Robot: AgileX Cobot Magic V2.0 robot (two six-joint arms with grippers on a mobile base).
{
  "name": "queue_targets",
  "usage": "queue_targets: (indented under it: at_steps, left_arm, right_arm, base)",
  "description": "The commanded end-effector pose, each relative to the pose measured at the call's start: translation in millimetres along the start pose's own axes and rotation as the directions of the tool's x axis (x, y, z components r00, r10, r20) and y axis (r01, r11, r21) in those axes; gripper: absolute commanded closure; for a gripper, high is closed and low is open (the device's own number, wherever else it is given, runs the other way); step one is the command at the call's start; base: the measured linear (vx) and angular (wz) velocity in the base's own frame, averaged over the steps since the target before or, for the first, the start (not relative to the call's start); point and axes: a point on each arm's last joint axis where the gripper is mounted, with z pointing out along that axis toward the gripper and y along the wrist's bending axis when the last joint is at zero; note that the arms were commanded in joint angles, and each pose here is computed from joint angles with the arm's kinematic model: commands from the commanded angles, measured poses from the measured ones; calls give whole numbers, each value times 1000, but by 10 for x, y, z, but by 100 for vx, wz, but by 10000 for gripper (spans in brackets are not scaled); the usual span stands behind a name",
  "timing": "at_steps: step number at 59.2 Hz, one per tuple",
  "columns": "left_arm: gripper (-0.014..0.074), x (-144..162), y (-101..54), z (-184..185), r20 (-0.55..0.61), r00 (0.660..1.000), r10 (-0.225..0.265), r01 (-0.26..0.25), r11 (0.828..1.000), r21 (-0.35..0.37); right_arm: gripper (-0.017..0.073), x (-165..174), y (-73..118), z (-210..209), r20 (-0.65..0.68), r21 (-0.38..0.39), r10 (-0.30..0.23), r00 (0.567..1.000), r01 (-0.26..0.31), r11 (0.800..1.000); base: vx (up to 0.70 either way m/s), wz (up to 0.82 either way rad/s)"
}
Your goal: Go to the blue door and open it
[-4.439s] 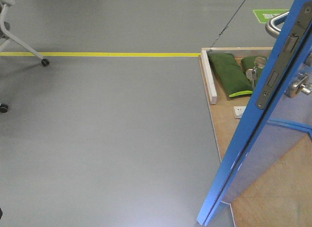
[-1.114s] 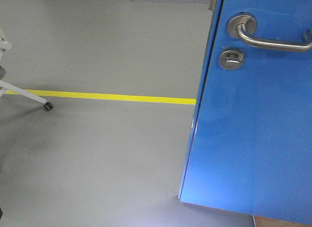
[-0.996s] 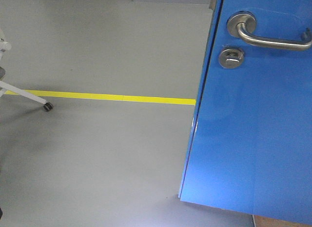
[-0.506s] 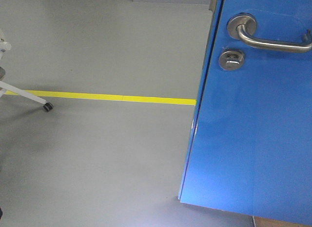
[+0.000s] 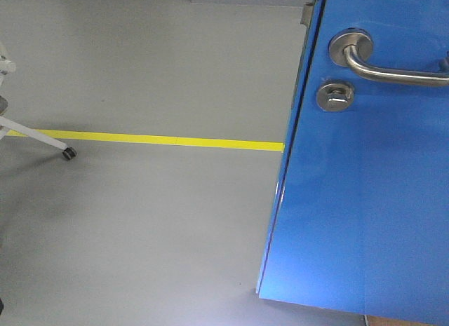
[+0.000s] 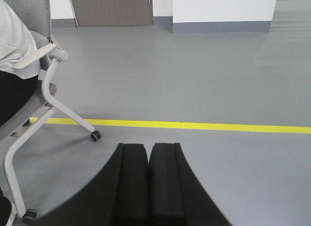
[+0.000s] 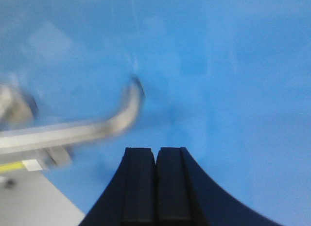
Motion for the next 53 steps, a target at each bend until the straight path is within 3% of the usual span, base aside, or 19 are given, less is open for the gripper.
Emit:
queue_targets:
  at_steps: [1,11,30,53]
  left_arm:
    - [523,-179,-1,-54,128,992,-4,4,1000,5]
    - [523,-179,-1,-54,128,992,-4,4,1000,5]
    - [523,-179,-1,-54,128,992,-4,4,1000,5]
    - [523,-179,-1,-54,128,992,-4,4,1000,5]
  right_arm:
    - [564,136,-39,-167,204,6,-106,973,107,994]
    - [564,715,-153,-303,305,-6,-101,947,108,994]
    - [564,1552,-328,-273,303,13,-150,941,153,988]
    - [564,1696,-361,-299,316,15,-147,937,149,989]
  base:
    - [0,0]
    - [0,0]
    - [0,0]
    - [0,0]
